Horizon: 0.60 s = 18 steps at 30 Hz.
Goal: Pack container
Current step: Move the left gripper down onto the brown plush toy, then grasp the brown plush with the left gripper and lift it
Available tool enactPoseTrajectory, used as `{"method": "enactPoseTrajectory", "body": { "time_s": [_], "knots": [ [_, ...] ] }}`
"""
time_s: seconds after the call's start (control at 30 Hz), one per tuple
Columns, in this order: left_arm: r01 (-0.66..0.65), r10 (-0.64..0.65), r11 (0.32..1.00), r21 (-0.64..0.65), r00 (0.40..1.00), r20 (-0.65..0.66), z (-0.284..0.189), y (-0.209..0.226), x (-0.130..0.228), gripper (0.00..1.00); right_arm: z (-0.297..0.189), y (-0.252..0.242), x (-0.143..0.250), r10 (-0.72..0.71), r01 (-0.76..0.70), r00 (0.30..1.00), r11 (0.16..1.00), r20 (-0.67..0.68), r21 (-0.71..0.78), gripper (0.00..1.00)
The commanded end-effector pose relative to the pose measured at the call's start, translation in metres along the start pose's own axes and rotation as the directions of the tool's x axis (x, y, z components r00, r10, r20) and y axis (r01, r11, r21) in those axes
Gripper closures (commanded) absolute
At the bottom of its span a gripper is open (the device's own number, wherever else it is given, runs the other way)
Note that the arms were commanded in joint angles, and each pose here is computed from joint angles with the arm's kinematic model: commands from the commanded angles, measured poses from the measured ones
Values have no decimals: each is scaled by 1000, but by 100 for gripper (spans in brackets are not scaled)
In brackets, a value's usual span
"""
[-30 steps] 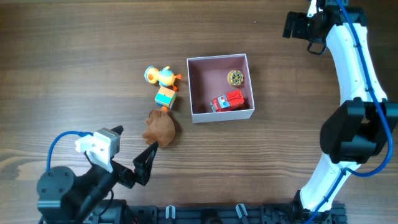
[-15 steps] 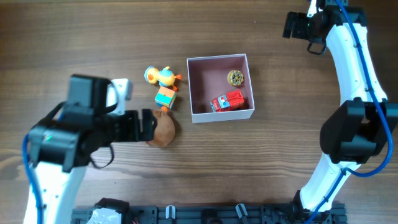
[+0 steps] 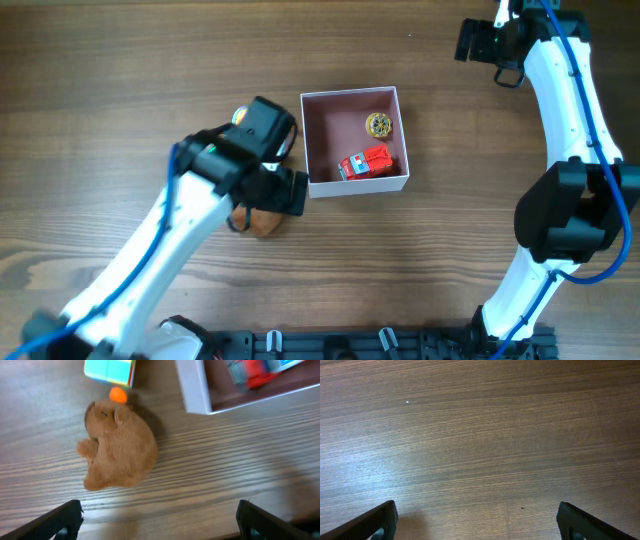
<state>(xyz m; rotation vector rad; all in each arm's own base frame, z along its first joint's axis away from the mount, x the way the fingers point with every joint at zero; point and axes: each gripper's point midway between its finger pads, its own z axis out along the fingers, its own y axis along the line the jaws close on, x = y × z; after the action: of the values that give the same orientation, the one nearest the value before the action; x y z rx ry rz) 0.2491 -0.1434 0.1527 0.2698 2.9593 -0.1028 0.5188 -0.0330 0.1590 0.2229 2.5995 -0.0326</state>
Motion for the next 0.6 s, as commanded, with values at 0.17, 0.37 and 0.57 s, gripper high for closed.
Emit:
{"method": "enactPoseTrajectory", "body": {
  "time_s": [0.17, 0.37, 0.57],
  "knots": [
    [242, -255, 963, -118, 960, -114, 40, 45, -2, 0, -9, -1, -4, -1, 1, 1000, 1000, 21, -9, 0],
    [255, -271, 960, -118, 952, -143, 61, 64, 8, 0, -9, -1, -4, -1, 1, 1000, 1000, 21, -9, 0],
    [265, -269, 963, -49, 951, -154, 84, 54, 15, 0, -9, -1, -4, -1, 1, 1000, 1000, 21, -9, 0]
  ]
}}
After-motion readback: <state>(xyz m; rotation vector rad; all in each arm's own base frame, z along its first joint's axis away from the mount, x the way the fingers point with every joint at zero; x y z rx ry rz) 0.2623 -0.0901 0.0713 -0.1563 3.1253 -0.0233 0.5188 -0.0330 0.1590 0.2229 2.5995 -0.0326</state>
